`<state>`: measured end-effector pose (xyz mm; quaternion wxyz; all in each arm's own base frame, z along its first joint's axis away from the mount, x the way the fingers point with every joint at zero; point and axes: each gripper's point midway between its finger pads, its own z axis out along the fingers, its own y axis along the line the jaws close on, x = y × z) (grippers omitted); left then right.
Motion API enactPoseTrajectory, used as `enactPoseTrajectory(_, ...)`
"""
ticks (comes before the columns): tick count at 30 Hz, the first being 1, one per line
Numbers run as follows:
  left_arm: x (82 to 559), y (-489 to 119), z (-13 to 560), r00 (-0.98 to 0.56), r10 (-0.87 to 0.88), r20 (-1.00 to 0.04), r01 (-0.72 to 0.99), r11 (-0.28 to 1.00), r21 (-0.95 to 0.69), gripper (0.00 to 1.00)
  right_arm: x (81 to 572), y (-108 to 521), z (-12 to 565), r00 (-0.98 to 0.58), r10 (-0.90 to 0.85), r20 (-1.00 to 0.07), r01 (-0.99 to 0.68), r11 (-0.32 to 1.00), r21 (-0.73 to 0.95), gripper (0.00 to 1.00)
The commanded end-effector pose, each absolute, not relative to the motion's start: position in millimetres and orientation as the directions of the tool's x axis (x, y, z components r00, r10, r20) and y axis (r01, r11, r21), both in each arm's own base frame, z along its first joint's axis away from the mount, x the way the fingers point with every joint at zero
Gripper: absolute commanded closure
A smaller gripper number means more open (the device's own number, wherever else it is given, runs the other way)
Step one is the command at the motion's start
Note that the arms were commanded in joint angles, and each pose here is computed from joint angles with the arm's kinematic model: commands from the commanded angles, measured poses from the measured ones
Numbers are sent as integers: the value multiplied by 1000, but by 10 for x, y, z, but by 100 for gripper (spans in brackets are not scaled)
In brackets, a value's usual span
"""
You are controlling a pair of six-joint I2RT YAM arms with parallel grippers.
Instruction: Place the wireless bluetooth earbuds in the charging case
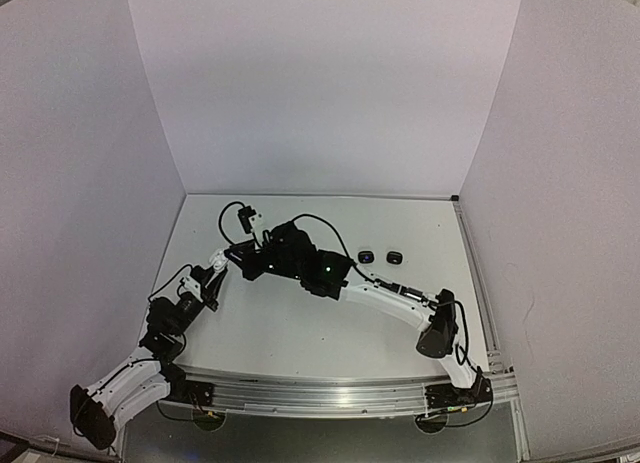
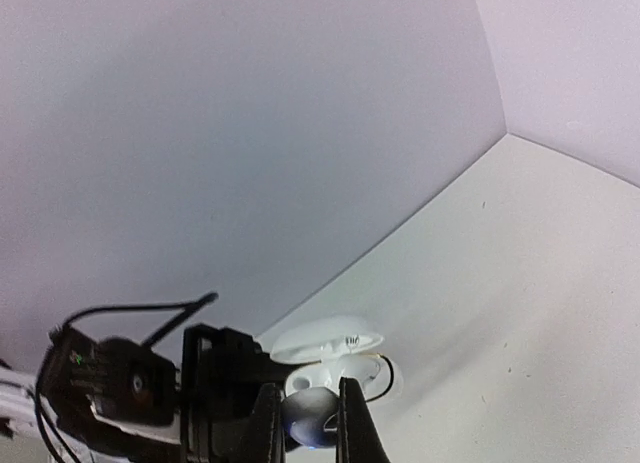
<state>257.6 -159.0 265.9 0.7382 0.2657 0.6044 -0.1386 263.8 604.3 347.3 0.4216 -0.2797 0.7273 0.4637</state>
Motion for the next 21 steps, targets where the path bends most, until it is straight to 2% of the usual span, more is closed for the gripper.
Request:
enactPoseTrajectory(1,2605,-1632,2937,341,50,-939,504,833,227,100,2749,6045,3895,-586,261,-767,-679,359,641,100)
enactPoseTrajectory(6,2652,-1685,3034,378,11,-926,499,840,213,100,2736,6074,4069,-574,339,-745,-694,282,663,100)
enactPoseTrajectory(11,2683,-1704,3068,349,-61,-935,519,843,138,100,2662,6151,4084,-546,346,-763,-724,263,638,100)
enactPoseTrajectory(14,2679,-1711,3107,337,-100,-936,535,838,103,100,2603,6167,4070,-525,321,-788,-751,261,606,100)
enactPoseTrajectory(17,2558,-1837,3105,319,-129,-939,621,777,104,100,2471,6153,4158,-456,265,-850,-825,232,515,100)
enactPoseTrajectory(19,2502,-1896,3060,272,-142,-952,668,740,80,100,2454,6062,4213,-407,235,-883,-848,263,461,100)
enactPoseTrajectory(21,2532,-1862,3008,237,-136,-962,655,754,55,100,2583,5895,4229,-397,247,-884,-806,368,465,100)
